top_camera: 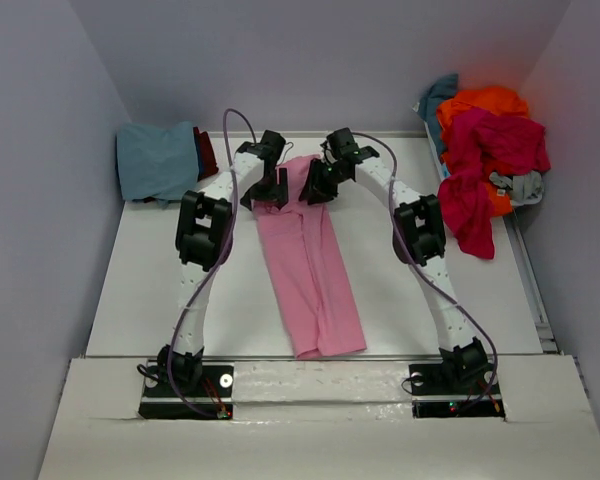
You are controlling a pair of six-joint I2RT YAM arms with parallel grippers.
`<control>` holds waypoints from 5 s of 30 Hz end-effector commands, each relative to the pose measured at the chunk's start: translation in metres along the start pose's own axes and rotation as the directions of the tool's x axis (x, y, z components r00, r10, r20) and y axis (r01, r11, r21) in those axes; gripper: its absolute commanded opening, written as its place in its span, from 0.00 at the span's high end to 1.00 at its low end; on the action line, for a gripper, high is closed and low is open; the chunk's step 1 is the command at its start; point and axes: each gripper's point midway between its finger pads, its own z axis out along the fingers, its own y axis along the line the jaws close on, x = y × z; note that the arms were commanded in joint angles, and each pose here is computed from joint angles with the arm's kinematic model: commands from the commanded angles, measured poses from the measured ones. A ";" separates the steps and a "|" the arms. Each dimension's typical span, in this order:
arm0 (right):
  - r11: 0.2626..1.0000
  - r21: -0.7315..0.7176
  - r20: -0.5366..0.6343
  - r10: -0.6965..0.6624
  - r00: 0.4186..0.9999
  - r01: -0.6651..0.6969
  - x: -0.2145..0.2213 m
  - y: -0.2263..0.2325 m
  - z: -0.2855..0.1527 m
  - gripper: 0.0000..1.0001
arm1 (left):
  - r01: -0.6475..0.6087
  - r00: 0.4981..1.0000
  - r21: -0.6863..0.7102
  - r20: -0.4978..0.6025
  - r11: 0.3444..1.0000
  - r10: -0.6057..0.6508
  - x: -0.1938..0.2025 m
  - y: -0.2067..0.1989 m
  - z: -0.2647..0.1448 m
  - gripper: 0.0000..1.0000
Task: Fold and stack the t-shirts
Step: Fold the tshirt
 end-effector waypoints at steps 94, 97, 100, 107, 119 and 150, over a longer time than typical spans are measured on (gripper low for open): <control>0.965 0.260 -0.247 0.038 0.968 0.029 0.282 -0.047 -0.177 0.43 | -0.063 0.998 0.112 0.037 0.992 0.059 0.262 -0.013 -0.116 0.10; 0.967 0.252 -0.268 0.039 0.963 0.031 0.297 -0.043 -0.174 0.43 | -0.080 0.997 0.126 0.021 0.989 0.078 0.278 -0.015 -0.118 0.10; 0.973 0.231 -0.308 0.053 0.950 0.020 0.321 -0.040 -0.170 0.43 | -0.101 0.995 0.144 -0.006 0.984 0.103 0.297 -0.018 -0.115 0.10; 0.975 0.221 -0.332 0.058 0.942 0.018 0.344 -0.031 -0.162 0.43 | -0.116 0.990 0.195 -0.050 0.974 0.128 0.331 -0.029 -0.117 0.09; 0.968 0.253 -0.355 0.092 0.930 0.001 0.376 -0.038 -0.167 0.43 | -0.140 0.983 0.245 -0.083 0.959 0.165 0.350 -0.037 -0.114 0.09; 0.981 0.192 -0.396 0.102 0.912 -0.027 0.394 -0.038 -0.158 0.48 | -0.106 0.971 0.209 -0.187 0.972 0.146 0.396 -0.015 -0.104 0.11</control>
